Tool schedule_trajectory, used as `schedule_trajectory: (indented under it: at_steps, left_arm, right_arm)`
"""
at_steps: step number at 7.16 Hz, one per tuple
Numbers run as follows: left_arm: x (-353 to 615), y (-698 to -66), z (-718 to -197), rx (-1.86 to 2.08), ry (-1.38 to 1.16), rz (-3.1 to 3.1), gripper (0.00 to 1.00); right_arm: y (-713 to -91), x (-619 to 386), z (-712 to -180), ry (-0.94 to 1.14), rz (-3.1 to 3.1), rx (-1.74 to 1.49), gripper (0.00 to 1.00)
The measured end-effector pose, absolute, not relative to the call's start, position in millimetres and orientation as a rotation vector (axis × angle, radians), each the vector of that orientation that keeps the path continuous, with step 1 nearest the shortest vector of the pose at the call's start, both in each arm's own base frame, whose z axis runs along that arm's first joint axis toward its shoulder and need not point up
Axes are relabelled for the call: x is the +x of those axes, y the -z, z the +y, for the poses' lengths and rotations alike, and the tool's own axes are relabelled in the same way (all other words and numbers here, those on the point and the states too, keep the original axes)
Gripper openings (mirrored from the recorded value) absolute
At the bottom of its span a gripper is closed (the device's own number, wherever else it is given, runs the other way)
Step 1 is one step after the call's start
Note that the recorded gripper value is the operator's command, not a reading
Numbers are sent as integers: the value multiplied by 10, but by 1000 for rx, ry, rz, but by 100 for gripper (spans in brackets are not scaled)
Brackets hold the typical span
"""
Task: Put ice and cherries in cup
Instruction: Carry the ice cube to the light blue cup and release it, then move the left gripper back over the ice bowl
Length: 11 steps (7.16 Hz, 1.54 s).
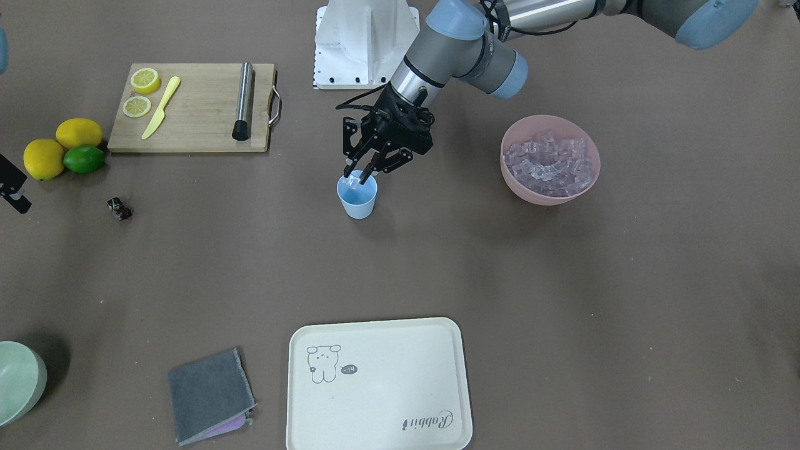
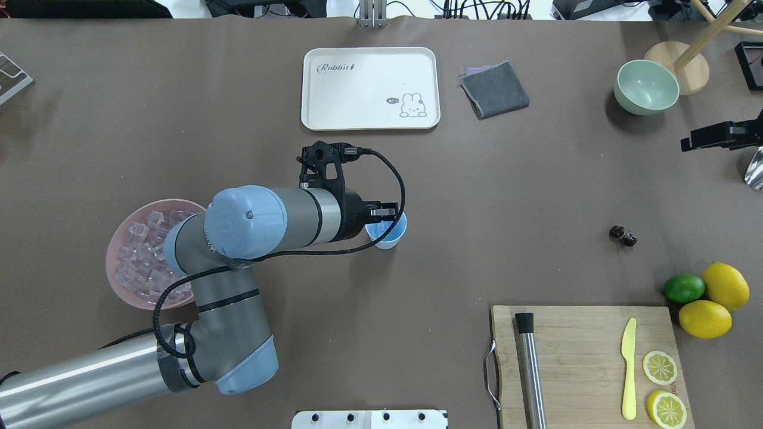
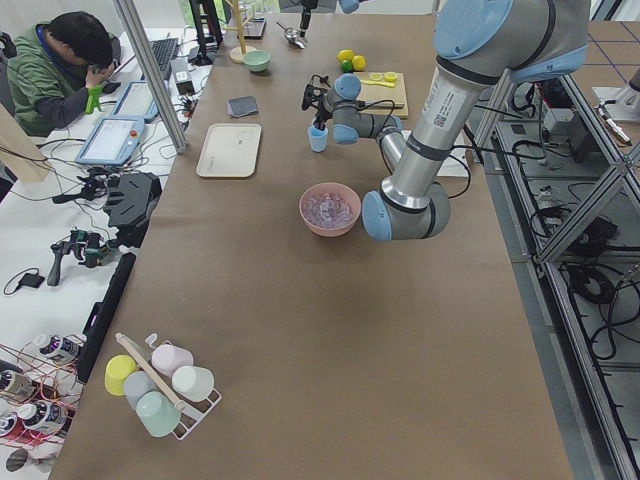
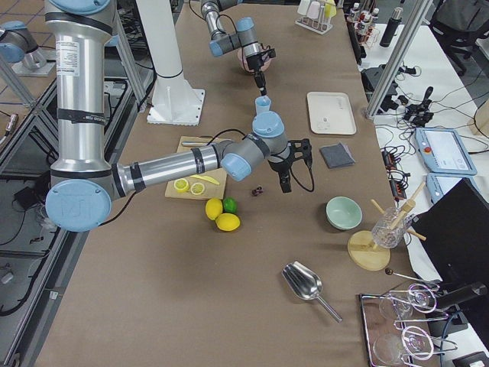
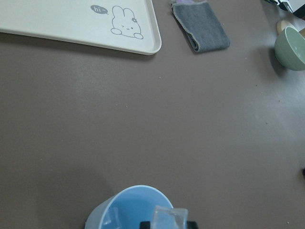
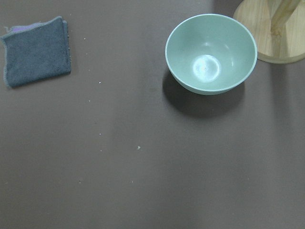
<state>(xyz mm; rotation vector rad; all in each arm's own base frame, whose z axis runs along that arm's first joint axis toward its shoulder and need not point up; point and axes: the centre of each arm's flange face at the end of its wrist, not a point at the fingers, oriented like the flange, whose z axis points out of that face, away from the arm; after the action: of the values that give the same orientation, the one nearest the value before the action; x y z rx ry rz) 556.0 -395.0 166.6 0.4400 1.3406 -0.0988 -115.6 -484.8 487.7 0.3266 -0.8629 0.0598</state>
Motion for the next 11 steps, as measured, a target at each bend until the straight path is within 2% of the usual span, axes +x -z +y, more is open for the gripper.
schedule_trajectory:
  at_steps: [4,8,11]
  left_arm:
    - [5420,-1864,-3803,440,74,1327,98]
    - [4008,-2633,-4103,386,-81,1163,98]
    - [2869,-3487,-4032,487,-387,1013,98]
  right_arm:
    - [-4881,-1157,-4852,-62,-863,325,100]
    - [-4894,-1160,-4854,-62,-860,323,100]
    - [-4901,-1169,-4848,-61,-861,321,100]
